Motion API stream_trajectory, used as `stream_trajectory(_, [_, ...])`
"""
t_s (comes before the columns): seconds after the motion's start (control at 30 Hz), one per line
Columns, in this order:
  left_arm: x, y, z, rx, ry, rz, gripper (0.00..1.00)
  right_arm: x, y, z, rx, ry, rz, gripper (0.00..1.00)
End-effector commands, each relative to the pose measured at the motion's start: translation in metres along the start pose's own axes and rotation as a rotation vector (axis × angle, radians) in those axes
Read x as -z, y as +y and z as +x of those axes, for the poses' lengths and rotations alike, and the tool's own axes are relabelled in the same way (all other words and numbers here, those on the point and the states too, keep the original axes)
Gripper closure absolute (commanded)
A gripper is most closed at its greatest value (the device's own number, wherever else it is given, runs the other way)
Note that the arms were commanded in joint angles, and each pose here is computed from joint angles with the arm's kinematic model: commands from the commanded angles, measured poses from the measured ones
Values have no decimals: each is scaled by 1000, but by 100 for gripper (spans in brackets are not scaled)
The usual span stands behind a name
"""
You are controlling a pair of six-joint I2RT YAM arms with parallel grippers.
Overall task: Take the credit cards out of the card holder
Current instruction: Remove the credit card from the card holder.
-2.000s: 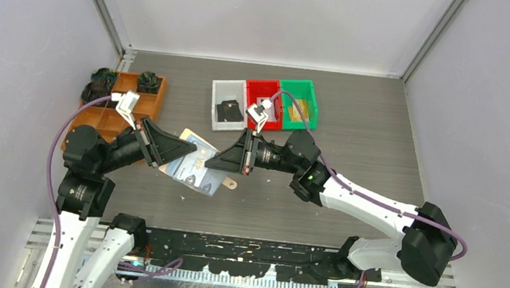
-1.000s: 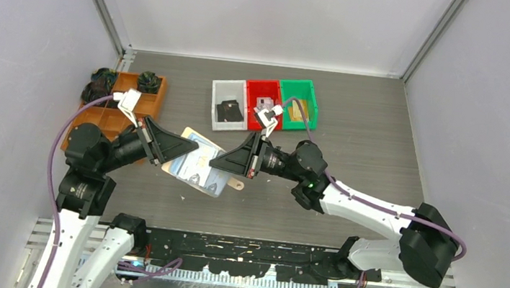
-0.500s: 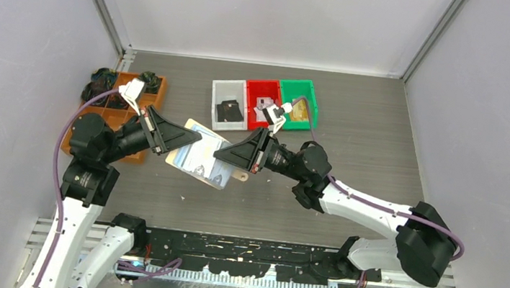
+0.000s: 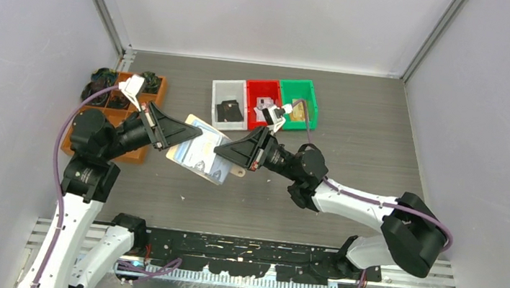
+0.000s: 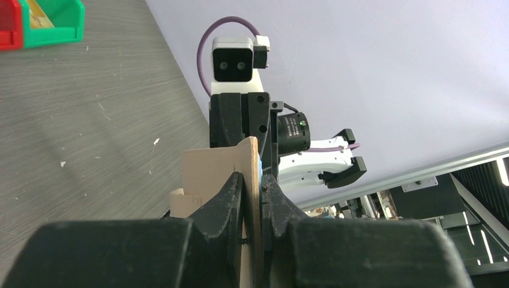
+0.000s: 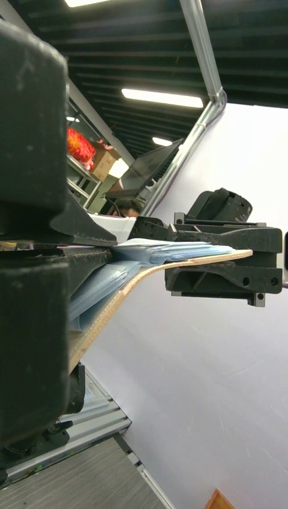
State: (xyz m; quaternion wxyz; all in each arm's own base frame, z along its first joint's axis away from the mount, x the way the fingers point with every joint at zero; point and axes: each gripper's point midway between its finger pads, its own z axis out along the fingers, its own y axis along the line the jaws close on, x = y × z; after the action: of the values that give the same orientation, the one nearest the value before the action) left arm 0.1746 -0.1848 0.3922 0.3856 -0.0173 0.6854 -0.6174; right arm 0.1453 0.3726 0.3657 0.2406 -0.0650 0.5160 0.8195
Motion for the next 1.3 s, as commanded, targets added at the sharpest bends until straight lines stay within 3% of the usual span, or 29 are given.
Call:
stream_trajectory(0.0, [3,-48,-46,-191,-198,103,100,7,16,0,46,12,2,99])
stream_trajectory(0.23, [2,-61,-57,-235,-226,126,100,10,8,-3,29,-12,85,99])
stream_trajectory(0.57, [1,-63,-68,-225,-269,114,100,8,20,-4,28,-54,-5,99])
stream_trajectory(1.13, [3,-43,-48,-196,-212,72,100,2,47,-21,68,-63,-58,99])
stream_trajectory(1.27, [2,-39,-49,-176,-215,60,100,-9,47,-24,39,-55,-83,95])
